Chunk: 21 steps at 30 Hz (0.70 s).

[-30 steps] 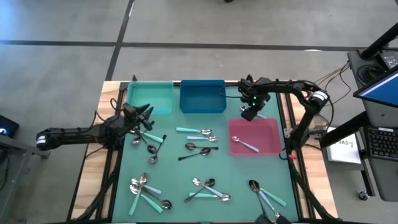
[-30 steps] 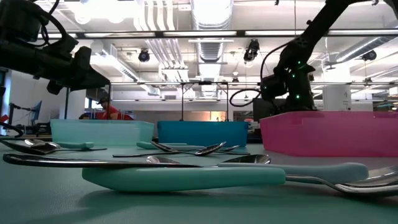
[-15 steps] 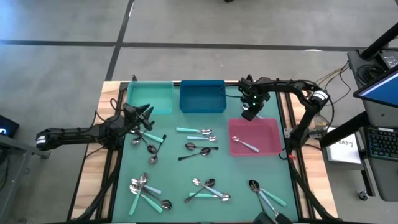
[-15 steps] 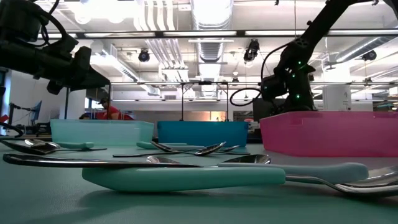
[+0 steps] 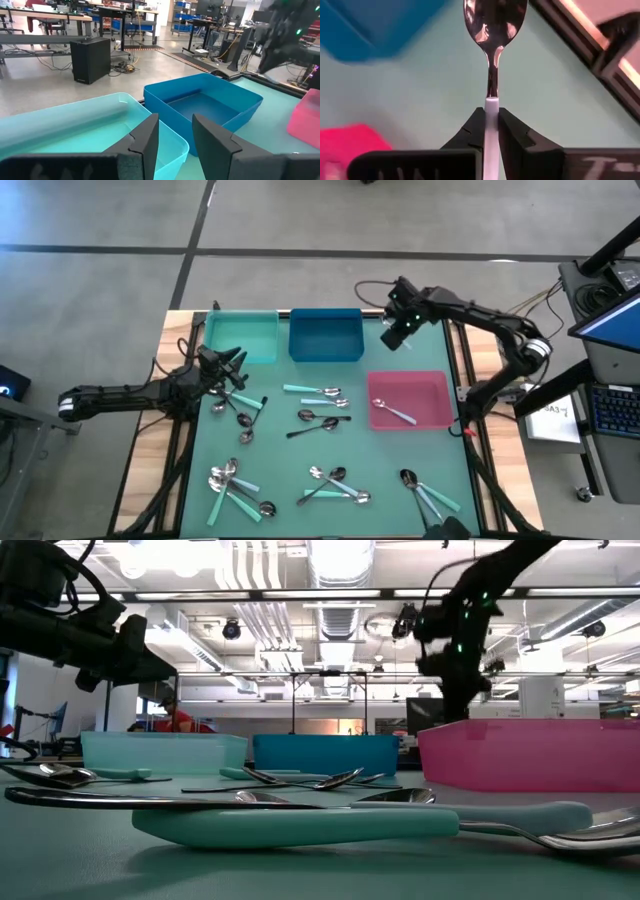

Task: Sort silverware by color (type)
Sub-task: Put the blue spoon into the red bin

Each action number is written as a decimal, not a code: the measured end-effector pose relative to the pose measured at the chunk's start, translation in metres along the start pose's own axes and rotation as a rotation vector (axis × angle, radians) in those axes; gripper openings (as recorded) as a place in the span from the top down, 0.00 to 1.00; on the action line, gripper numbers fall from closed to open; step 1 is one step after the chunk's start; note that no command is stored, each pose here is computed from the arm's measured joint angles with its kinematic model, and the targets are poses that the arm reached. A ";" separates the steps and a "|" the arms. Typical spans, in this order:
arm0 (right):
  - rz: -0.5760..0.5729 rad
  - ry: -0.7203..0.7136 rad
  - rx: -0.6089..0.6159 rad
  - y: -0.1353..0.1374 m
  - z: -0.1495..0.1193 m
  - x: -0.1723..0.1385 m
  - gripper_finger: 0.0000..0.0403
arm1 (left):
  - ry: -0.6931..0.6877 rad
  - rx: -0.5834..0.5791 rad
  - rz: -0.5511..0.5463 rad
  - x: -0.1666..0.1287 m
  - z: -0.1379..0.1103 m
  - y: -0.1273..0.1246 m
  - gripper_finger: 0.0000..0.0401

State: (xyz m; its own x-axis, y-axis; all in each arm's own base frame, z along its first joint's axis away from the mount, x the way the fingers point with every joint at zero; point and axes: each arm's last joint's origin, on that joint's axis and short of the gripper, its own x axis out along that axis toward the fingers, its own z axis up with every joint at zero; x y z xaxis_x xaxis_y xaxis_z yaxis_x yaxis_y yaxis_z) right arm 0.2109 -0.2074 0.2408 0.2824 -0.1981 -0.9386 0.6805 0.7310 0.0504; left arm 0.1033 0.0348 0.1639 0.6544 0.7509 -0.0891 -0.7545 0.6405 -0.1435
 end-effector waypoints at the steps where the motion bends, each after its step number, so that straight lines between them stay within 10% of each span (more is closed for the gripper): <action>1: 0.043 -0.008 0.017 0.003 -0.001 -0.004 0.95 | 0.000 0.000 0.000 0.000 0.000 0.000 0.74; 11: 0.334 -0.020 -0.067 0.083 -0.045 -0.034 0.95 | 0.000 0.000 0.000 0.000 0.000 0.000 0.74; 21: 0.254 0.071 -0.049 0.123 -0.106 -0.027 0.95 | 0.000 0.000 0.000 0.000 0.000 0.000 0.74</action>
State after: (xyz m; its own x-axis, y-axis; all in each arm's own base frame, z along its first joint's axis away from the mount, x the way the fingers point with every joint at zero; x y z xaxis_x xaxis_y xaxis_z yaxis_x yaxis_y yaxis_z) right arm 0.2155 -0.0428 0.2358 0.3906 0.0406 -0.9197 0.5601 0.7823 0.2724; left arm 0.1033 0.0348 0.1639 0.6548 0.7506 -0.0891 -0.7542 0.6409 -0.1433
